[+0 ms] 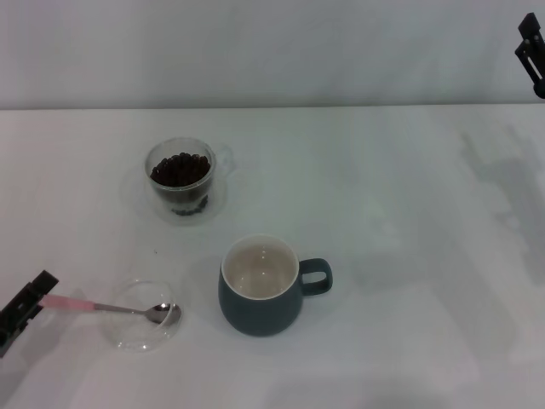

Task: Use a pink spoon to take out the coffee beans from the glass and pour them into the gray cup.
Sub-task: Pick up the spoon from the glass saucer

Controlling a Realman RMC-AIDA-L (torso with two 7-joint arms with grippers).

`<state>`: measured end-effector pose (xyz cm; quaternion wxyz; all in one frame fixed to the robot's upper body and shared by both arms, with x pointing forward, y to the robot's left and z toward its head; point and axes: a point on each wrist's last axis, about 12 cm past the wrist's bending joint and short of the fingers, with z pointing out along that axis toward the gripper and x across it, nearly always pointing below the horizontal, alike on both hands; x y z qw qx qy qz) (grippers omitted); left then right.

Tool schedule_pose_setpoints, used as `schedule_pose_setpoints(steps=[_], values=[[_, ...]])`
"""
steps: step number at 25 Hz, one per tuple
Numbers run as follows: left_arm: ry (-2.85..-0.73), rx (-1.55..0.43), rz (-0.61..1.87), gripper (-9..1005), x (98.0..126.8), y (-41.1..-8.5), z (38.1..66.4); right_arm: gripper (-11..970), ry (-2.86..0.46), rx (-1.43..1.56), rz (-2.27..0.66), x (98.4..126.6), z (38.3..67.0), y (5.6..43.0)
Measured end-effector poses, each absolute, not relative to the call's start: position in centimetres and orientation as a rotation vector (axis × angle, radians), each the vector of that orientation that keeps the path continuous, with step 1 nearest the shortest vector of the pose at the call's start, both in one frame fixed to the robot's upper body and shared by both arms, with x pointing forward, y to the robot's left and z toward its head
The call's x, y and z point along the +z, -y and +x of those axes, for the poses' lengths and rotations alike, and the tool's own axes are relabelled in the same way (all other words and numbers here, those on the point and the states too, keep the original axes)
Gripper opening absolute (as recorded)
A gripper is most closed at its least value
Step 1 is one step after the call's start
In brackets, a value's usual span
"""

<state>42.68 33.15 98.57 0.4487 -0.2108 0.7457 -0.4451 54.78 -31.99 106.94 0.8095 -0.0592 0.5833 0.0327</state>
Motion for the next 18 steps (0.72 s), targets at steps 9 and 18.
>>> schedule_pose_setpoints(steps=[9,18], values=[[-1.862,-1.1,-0.517,849,98.3,-32.7,42.9,827,-1.24,0.088,-0.136,107.0,54.9,31.4],[-1.861,-1.115,-0.513,827,98.0,-31.7,42.9,827,-1.239,0.089,-0.139,107.1,55.0,31.4]])
